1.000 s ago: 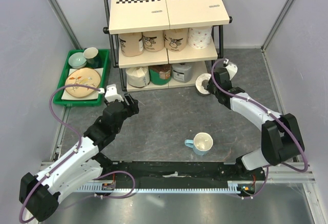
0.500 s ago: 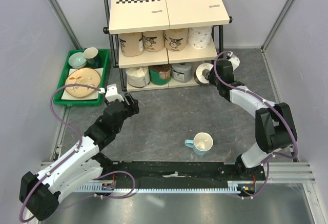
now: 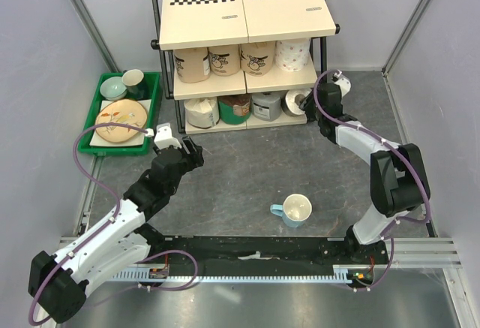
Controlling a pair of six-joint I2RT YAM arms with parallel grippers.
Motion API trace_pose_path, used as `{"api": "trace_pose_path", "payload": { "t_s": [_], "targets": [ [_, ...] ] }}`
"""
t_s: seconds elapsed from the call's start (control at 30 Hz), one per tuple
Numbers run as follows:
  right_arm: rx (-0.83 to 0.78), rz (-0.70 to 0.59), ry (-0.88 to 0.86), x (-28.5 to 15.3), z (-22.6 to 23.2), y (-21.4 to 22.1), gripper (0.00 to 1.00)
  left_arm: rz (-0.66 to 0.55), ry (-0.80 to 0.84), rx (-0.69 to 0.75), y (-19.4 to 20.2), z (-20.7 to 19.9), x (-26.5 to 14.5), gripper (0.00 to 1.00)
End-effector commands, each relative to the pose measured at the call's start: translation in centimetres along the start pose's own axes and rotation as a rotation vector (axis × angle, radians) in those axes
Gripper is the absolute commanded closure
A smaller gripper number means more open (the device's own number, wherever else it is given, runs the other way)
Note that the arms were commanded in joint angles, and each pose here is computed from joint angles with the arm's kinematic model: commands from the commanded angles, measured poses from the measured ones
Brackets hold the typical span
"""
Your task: Place and organize the paper towels onto the shelf
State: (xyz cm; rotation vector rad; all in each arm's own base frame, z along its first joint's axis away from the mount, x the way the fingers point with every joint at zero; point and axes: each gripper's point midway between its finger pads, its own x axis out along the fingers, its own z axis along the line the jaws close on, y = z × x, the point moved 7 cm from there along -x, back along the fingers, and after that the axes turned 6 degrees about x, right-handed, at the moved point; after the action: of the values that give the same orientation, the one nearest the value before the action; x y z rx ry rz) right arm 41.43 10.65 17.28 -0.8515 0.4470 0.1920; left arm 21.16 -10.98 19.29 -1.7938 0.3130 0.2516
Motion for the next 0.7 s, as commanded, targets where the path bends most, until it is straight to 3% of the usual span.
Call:
{"api": "trace_pose_path", "payload": {
  "t_s": [0.0,0.4,0.67],
  "targets": [
    [0.053,-0.084,-0.110,0.4,3.1,-2.7,0.64,-0.044,0.000,-0.028,-0.7,-0.2,0.1,0.27],
    [0.041,-0.045,-0.114,1.9,3.2,-1.9,0.63,-0.045,-0.008,-0.026,-0.6,0.0,0.0,0.27],
    [0.031,-0.049,-0.106,1.8,3.0,-2.0,0.50,-0.042,-0.009,-0.025,-0.5,0.1,0.0,0.27]
  ]
}}
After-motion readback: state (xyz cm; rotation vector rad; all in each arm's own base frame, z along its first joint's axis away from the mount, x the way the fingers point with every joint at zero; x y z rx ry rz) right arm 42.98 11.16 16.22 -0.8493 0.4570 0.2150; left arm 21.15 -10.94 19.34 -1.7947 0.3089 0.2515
